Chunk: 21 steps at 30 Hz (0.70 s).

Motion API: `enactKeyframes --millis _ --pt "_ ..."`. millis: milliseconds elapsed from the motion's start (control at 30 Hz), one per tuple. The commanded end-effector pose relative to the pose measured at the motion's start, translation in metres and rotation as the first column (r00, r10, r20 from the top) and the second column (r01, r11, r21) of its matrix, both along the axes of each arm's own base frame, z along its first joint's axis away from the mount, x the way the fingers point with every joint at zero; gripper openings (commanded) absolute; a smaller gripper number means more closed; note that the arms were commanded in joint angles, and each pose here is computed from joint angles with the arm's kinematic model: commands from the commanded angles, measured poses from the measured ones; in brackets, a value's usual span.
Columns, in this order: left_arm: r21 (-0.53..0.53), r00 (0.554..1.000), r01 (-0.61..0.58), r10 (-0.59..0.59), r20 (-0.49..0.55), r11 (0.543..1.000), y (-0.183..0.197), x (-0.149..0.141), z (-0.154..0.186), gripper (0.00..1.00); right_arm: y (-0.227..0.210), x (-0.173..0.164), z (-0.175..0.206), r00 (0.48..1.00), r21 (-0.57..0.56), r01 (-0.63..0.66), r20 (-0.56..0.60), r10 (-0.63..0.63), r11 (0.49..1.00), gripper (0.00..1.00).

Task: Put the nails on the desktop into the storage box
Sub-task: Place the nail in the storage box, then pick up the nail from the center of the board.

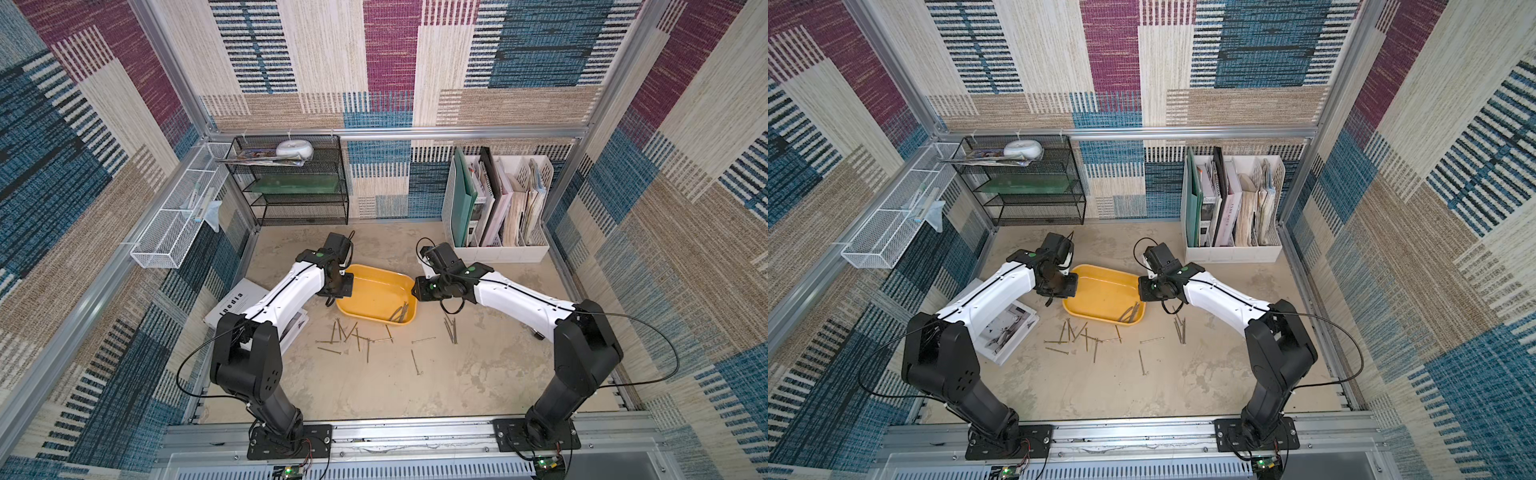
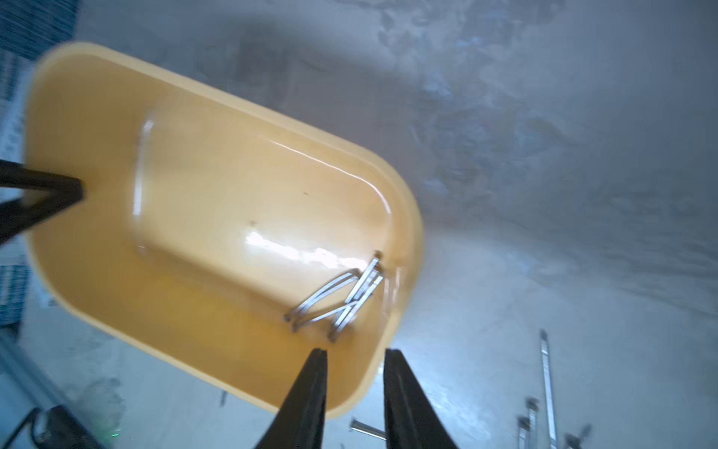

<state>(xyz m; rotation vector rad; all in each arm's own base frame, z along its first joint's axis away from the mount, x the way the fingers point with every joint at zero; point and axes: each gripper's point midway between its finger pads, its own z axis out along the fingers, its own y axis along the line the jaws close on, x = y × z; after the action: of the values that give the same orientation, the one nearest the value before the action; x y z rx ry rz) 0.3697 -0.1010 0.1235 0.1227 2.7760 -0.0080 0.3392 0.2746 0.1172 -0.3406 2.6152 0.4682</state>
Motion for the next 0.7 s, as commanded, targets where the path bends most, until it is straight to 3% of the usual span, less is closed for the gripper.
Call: enactKeyframes --millis 0,167,667 --pt "0.005 1.000 0.004 -0.004 0.008 1.000 0.000 0.003 0.002 0.00 -0.058 -0.014 -0.035 0.999 -0.315 -0.038 -0.031 0.029 0.948 0.30" --pt "0.008 1.000 0.003 -0.003 0.006 1.000 0.001 0.002 0.002 0.00 -0.074 -0.012 -0.064 0.998 -0.372 -0.037 -0.069 0.012 0.928 0.29" --pt "0.007 1.000 0.005 -0.005 0.008 1.000 0.000 0.003 0.002 0.00 -0.087 0.002 -0.093 0.995 -0.429 -0.033 -0.097 -0.010 0.903 0.28"
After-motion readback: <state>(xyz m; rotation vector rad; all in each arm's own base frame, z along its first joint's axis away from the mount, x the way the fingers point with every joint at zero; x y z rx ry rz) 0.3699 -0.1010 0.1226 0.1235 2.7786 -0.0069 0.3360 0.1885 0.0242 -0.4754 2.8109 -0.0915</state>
